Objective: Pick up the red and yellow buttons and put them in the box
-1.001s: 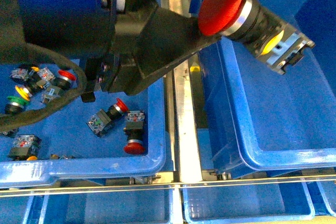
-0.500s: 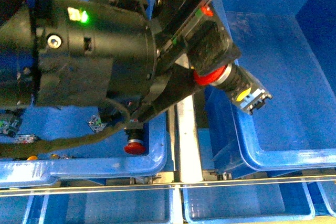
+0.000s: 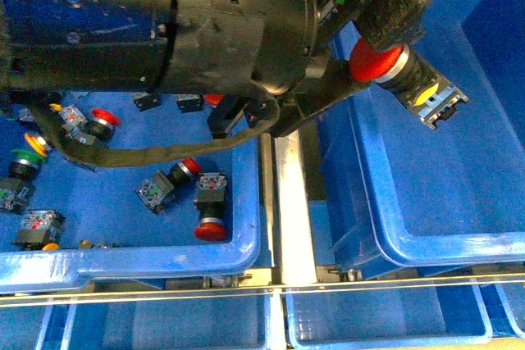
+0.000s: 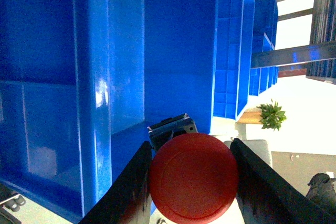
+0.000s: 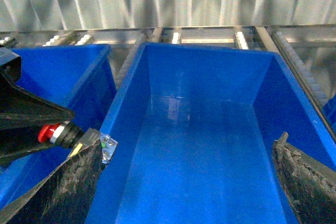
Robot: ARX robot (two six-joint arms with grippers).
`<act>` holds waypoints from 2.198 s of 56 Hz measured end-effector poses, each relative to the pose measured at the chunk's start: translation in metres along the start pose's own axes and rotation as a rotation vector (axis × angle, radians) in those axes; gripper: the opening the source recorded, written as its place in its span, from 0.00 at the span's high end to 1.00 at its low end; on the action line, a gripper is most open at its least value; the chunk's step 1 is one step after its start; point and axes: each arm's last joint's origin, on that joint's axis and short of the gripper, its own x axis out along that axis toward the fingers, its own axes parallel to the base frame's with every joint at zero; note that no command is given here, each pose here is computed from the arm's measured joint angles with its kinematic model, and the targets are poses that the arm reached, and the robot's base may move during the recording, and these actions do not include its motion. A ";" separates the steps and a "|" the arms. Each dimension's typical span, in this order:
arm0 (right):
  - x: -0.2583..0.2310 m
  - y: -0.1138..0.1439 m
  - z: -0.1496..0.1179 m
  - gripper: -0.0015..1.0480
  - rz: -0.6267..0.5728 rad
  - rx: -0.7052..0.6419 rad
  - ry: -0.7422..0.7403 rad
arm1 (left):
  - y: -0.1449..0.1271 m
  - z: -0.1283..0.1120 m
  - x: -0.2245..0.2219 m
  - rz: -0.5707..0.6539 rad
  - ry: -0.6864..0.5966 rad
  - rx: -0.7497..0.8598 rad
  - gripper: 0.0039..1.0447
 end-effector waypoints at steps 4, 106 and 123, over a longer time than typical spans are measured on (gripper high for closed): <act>0.001 0.001 -0.002 0.07 0.030 -0.043 0.103 | -0.001 0.000 0.004 -0.003 0.001 -0.003 0.66; 0.119 0.018 -0.037 0.07 0.282 -0.610 0.280 | -0.007 -0.003 0.035 -0.007 -0.026 -0.036 0.66; 0.133 0.023 -0.037 0.07 0.279 -0.616 0.269 | -0.009 -0.006 0.039 -0.005 -0.029 -0.043 0.66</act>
